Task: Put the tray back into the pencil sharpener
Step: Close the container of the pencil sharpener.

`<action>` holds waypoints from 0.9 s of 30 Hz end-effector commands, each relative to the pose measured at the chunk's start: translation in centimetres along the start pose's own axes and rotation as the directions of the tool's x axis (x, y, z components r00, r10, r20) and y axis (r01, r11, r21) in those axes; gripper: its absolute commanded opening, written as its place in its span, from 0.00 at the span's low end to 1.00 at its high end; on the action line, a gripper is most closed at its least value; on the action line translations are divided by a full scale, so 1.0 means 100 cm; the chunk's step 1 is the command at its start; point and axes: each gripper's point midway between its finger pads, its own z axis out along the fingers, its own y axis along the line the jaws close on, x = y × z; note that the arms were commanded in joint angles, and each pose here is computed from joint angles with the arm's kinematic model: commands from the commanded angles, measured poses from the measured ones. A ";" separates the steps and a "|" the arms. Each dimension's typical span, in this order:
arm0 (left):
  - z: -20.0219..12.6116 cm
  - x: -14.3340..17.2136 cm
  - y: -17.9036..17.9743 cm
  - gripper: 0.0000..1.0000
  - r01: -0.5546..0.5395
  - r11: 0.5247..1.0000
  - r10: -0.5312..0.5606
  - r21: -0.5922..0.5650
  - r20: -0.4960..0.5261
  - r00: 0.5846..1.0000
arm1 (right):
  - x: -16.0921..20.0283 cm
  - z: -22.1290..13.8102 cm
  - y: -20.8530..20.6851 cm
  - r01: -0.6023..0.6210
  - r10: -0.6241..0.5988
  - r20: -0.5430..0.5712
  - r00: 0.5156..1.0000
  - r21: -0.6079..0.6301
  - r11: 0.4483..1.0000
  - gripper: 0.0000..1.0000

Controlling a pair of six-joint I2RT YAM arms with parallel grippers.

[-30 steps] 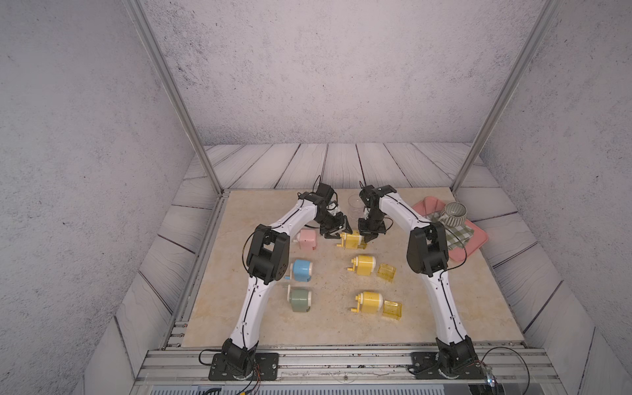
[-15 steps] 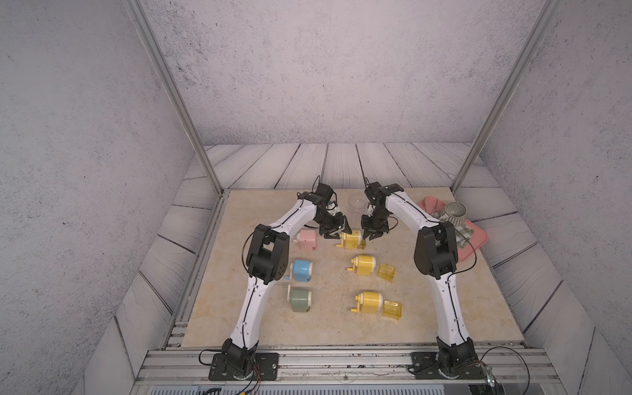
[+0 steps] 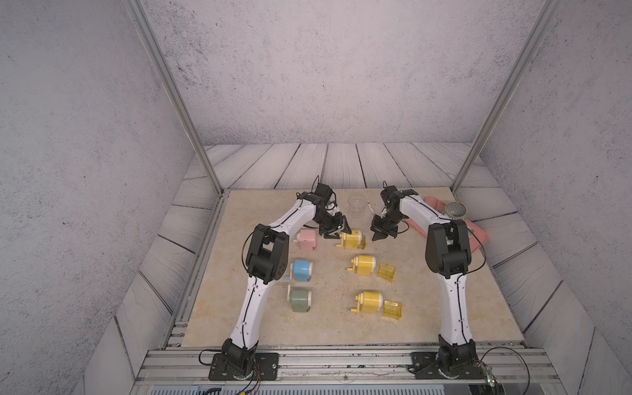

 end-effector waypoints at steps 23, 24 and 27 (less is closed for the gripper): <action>0.011 0.010 0.025 0.58 0.045 0.998 -0.047 -0.047 -0.046 0.998 | 0.010 0.023 0.029 -0.032 0.016 -0.077 0.997 -0.213 0.977 0.00; 0.012 0.010 0.026 0.58 0.046 0.998 -0.049 -0.049 -0.047 0.998 | 0.009 0.023 0.032 -0.030 0.013 -0.076 0.997 -0.223 0.974 0.00; 0.012 0.010 0.026 0.58 0.046 0.998 -0.048 -0.049 -0.048 0.998 | 0.007 0.020 0.036 -0.025 0.009 -0.065 0.998 -0.243 0.970 0.00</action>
